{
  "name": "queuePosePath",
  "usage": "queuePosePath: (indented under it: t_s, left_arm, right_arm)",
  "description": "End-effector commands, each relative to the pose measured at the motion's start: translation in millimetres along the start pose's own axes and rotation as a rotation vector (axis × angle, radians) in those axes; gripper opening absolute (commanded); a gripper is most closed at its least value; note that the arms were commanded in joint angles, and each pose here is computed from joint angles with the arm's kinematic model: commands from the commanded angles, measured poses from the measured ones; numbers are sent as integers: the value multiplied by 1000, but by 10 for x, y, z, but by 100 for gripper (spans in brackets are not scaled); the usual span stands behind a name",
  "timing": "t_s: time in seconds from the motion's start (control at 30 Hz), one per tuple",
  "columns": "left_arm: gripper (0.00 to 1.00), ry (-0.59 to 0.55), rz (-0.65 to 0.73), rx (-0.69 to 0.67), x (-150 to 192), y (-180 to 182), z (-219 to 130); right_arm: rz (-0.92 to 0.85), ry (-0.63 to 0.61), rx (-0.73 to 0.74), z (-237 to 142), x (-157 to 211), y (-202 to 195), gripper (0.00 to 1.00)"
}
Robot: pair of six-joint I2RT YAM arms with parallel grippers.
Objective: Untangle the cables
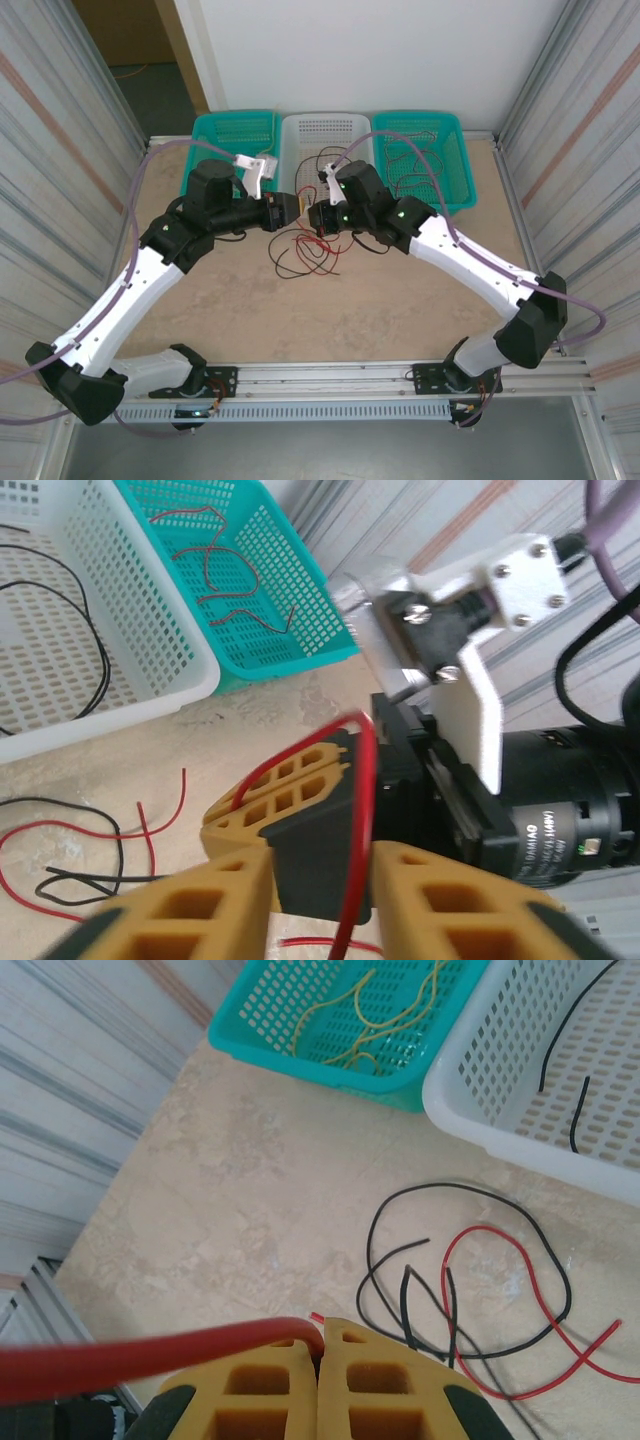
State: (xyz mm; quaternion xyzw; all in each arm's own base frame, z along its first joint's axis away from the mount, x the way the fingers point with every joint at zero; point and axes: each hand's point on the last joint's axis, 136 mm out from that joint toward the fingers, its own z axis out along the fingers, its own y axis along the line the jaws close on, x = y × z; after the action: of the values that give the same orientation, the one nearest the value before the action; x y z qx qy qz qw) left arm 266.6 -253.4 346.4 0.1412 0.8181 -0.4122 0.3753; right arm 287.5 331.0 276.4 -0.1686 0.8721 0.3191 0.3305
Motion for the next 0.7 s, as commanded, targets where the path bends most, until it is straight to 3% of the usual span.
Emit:
queuePosePath:
  t_s: [0.0, 0.13, 0.27, 0.4, 0.5, 0.67]
  left_arm:
    - [40, -21, -30, -68, 30, 153, -74]
    - [40, 10, -120, -126, 219, 412, -21]
    - [54, 19, -170, -154, 373, 559, 0]
    - [59, 49, -211, -128, 495, 581, 75]
    - [59, 72, -233, -71, 581, 522, 185]
    - [55, 117, -267, -93, 780, 601, 358]
  right_arm:
    - [11, -79, -14, -228, -168, 42, 0]
    - [34, -111, -31, -323, -222, 29, 0]
    - [59, -129, -51, -378, -248, 17, 0]
    - [74, -143, -62, -417, -271, 9, 0]
    - [83, -156, -77, -456, -298, 28, 0]
    - [98, -180, -99, -521, -347, 61, 0]
